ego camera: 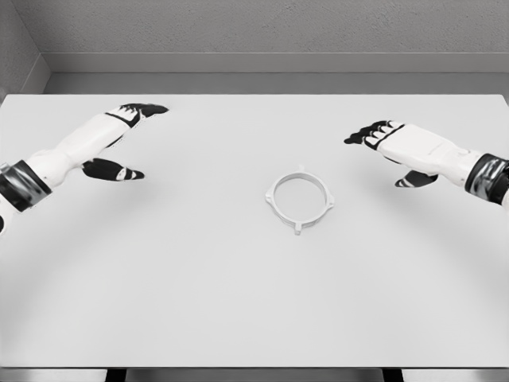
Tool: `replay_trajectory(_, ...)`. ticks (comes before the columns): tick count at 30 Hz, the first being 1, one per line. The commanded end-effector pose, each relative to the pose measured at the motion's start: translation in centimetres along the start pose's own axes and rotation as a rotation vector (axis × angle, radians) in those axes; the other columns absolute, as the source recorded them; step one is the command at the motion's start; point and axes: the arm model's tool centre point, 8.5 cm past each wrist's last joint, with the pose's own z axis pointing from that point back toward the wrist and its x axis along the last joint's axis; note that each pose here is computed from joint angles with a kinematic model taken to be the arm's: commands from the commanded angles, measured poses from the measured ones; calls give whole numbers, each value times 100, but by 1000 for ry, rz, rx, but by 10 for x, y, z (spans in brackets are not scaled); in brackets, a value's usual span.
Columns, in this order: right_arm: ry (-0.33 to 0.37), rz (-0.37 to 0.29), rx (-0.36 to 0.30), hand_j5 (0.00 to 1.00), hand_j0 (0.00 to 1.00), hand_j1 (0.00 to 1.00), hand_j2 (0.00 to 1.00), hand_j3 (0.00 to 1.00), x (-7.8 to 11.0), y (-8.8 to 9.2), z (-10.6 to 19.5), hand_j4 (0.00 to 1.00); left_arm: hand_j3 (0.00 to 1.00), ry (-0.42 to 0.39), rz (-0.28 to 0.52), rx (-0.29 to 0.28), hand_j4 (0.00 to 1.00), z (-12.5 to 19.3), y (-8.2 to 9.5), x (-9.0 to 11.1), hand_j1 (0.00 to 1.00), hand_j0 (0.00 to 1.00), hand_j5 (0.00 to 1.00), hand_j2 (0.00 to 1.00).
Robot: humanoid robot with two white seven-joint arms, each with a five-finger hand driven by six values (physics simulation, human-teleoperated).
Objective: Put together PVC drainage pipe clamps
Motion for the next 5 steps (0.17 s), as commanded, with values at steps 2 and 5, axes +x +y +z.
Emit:
replay_trajectory(2,-19,41,2,100,100,100,100,100,7,-8,6,100,100,84,-49,-37,100,44,24,-37,100,100,100,100)
replay_trajectory(5,-1,57,4,100,100,100,100,100,1,-13,12,100,100,140,-68,-71,100,55,21,-51,100,100,100,100)
